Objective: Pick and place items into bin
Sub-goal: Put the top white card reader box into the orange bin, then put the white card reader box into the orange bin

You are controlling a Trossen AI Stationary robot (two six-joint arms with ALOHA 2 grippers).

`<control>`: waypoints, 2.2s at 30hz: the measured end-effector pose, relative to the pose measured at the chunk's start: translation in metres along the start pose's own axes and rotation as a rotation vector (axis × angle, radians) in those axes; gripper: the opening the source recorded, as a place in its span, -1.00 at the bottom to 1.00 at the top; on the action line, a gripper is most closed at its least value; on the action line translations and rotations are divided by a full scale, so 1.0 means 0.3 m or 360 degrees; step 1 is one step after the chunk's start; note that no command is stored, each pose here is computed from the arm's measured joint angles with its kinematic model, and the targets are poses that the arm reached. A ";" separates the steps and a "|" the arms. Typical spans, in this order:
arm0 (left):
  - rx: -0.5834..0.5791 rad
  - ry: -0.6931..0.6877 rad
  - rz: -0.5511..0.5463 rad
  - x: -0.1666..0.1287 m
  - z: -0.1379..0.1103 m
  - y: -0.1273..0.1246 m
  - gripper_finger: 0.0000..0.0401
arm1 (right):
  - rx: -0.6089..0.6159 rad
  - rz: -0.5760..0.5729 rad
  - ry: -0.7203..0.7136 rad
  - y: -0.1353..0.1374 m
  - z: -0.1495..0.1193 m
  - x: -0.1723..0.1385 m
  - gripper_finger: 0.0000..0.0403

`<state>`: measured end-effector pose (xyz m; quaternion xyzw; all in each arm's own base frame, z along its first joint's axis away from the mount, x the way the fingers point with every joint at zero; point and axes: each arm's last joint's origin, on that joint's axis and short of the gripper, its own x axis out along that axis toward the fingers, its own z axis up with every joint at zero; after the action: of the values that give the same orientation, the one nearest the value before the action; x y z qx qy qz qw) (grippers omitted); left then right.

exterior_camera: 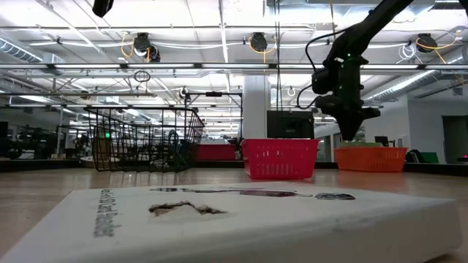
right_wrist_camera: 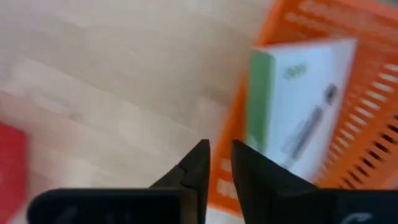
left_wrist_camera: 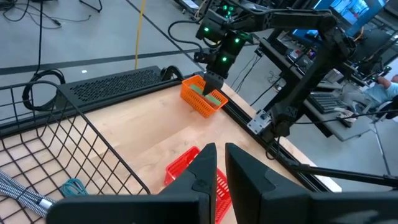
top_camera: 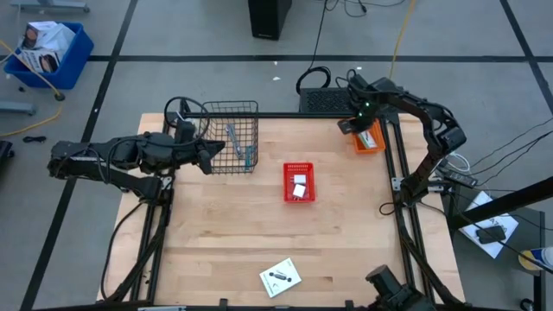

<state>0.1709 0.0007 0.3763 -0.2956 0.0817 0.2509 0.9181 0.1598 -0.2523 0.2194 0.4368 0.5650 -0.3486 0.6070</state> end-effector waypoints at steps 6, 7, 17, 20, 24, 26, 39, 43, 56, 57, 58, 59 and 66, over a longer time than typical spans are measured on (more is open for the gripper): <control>0.0007 0.0000 0.0000 0.000 0.000 0.000 -0.81 | 0.0048 0.0127 -0.0065 0.009 0.016 -0.002 -0.93; 0.0007 -0.0001 -0.0001 0.000 0.000 0.000 -0.81 | 0.0044 0.0134 -0.0081 0.010 0.015 -0.007 -0.96; -0.0030 0.0138 -0.0150 -0.001 -0.008 -0.009 -0.81 | -0.0088 0.0542 -0.0255 0.119 -0.110 -0.177 -0.95; -0.0022 0.0232 -0.0229 0.009 -0.018 -0.018 -0.81 | -0.0190 0.0699 -0.0326 0.187 -0.179 -0.241 -0.98; 0.0005 0.0427 -0.0332 0.050 -0.050 -0.039 -0.81 | -0.0313 0.0866 -0.0417 0.312 -0.276 -0.303 -0.99; 0.0020 0.0527 -0.0356 0.080 -0.073 -0.050 -0.81 | -0.0369 0.0958 -0.0434 0.380 -0.323 -0.321 -0.97; 0.0070 0.1237 -0.0361 0.279 -0.330 -0.139 -0.81 | -0.0595 0.1245 -0.0056 0.699 -0.709 -0.102 -0.65; 0.0056 0.1395 -0.0326 0.307 -0.437 -0.180 -0.81 | -0.0516 0.1309 0.0003 0.710 -0.837 0.035 -0.77; -0.0167 0.1438 -0.0532 0.446 -0.684 -0.298 -0.81 | -0.0642 0.1300 -0.0161 0.699 -1.137 0.215 -0.99; -0.0180 0.1449 -0.0519 0.457 -0.702 -0.297 -0.81 | -0.0647 0.1300 -0.0175 0.705 -1.147 0.228 -0.99; -0.0185 0.1464 -0.0492 0.467 -0.719 -0.291 -0.81 | -0.0648 0.1322 -0.0197 0.715 -1.157 0.240 -1.00; -0.0197 0.1493 -0.0445 0.477 -0.738 -0.283 -0.81 | -0.0646 0.1353 -0.0205 0.728 -1.166 0.253 -1.00; -0.0275 0.1633 -0.0242 0.525 -0.824 -0.237 -0.81 | -0.0677 0.1436 -0.0168 0.847 -1.247 0.329 -1.00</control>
<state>0.3423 -0.1283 0.1642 -0.4603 0.4782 0.0123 0.7479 0.2619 0.1957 0.1638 0.4861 0.3469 0.0499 0.8006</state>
